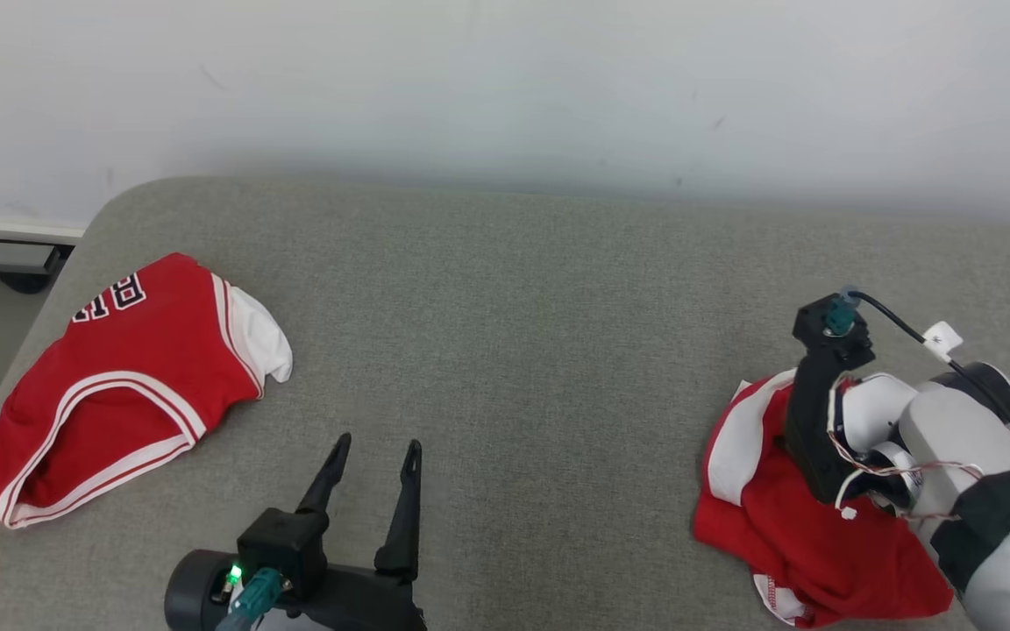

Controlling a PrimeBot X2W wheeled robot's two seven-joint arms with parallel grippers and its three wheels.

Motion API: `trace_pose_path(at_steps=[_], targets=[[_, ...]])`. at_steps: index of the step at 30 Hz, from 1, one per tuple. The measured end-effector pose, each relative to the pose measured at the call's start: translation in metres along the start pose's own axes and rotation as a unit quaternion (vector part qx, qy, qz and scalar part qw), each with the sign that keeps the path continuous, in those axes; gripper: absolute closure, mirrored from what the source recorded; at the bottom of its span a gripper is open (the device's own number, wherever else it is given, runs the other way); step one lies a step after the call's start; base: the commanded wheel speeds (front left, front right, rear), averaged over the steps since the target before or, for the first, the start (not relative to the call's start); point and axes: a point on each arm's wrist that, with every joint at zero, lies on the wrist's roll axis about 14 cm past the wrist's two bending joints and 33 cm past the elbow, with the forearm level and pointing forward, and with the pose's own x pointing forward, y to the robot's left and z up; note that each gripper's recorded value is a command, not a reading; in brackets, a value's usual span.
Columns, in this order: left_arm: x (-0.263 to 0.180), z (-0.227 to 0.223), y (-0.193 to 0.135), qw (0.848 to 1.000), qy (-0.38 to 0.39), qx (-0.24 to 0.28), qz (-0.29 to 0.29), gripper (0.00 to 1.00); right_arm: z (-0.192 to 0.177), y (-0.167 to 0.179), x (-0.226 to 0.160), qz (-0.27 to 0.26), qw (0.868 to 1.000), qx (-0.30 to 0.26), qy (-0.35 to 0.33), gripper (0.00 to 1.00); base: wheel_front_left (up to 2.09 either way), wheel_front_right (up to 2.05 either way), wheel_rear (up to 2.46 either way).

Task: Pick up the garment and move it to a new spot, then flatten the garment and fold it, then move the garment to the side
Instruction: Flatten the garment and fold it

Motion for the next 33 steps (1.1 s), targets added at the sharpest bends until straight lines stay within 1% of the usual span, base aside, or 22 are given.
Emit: trace_pose_path(at_steps=[1,2,3,4,8,11,14,18,20,22,24,25,27,29,33], targets=[[0.001,0.001,0.004,1.000,-0.001,0.001,0.005,0.00,0.000,0.002,0.002,0.002,1.000,-0.003,0.009,0.24,0.00,0.00,0.00],[0.001,0.002,0.006,1.000,-0.004,0.000,0.009,0.00,0.002,0.005,0.004,0.004,1.000,-0.008,0.016,0.38,0.00,0.00,0.00],[0.001,0.001,0.008,1.000,-0.003,0.000,0.012,0.00,0.006,0.007,0.004,0.007,1.000,-0.013,0.016,0.85,0.00,0.00,0.00],[0.000,0.000,0.010,1.000,-0.001,0.000,0.015,0.00,0.008,0.009,0.005,0.008,1.000,-0.015,0.017,1.00,0.00,0.00,0.00],[0.000,0.000,0.013,1.000,-0.004,-0.003,0.020,0.00,0.012,0.012,0.005,0.012,1.000,-0.021,0.018,1.00,0.00,0.00,0.00],[0.002,0.000,0.014,1.000,-0.005,-0.003,0.021,0.00,0.040,0.019,-0.003,0.027,0.999,-0.013,-0.030,1.00,0.00,0.00,0.00],[0.004,0.000,0.011,1.000,-0.007,-0.003,0.016,0.00,0.074,0.033,-0.014,0.053,0.994,0.001,-0.093,1.00,0.00,0.00,0.00],[0.005,-0.002,0.002,1.000,-0.004,-0.005,0.002,0.00,0.111,0.065,-0.031,0.106,0.979,0.019,-0.173,1.00,0.00,0.00,0.00],[0.005,-0.002,0.002,1.000,-0.004,-0.005,0.002,0.00,0.127,0.075,-0.040,0.120,0.971,0.020,-0.207,1.00,0.00,0.00,0.00],[0.005,-0.002,0.001,1.000,-0.005,-0.004,0.001,0.00,0.145,0.075,-0.052,0.124,0.960,0.026,-0.248,1.00,0.00,0.00,0.00],[0.005,-0.004,0.000,1.000,-0.004,-0.003,-0.001,0.00,0.158,0.067,-0.063,0.122,0.949,0.045,-0.286,1.00,0.00,0.00,0.00],[0.005,-0.004,0.000,1.000,-0.003,-0.003,-0.001,0.00,0.160,0.062,-0.065,0.118,0.946,0.051,-0.297,1.00,0.00,0.00,0.00],[0.004,-0.004,0.000,1.000,-0.004,-0.003,-0.001,0.00,0.156,0.051,-0.066,0.107,0.942,0.063,-0.310,1.00,0.00,0.00,0.00],[0.004,-0.003,0.000,1.000,-0.006,-0.003,-0.002,0.00,0.136,0.041,-0.057,0.097,0.945,0.078,-0.302,1.00,0.00,0.00,0.00],[0.003,0.000,-0.002,1.000,-0.012,-0.004,-0.004,0.00,0.061,0.019,-0.029,0.067,0.960,0.113,-0.248,1.00,0.00,0.00,0.00]])
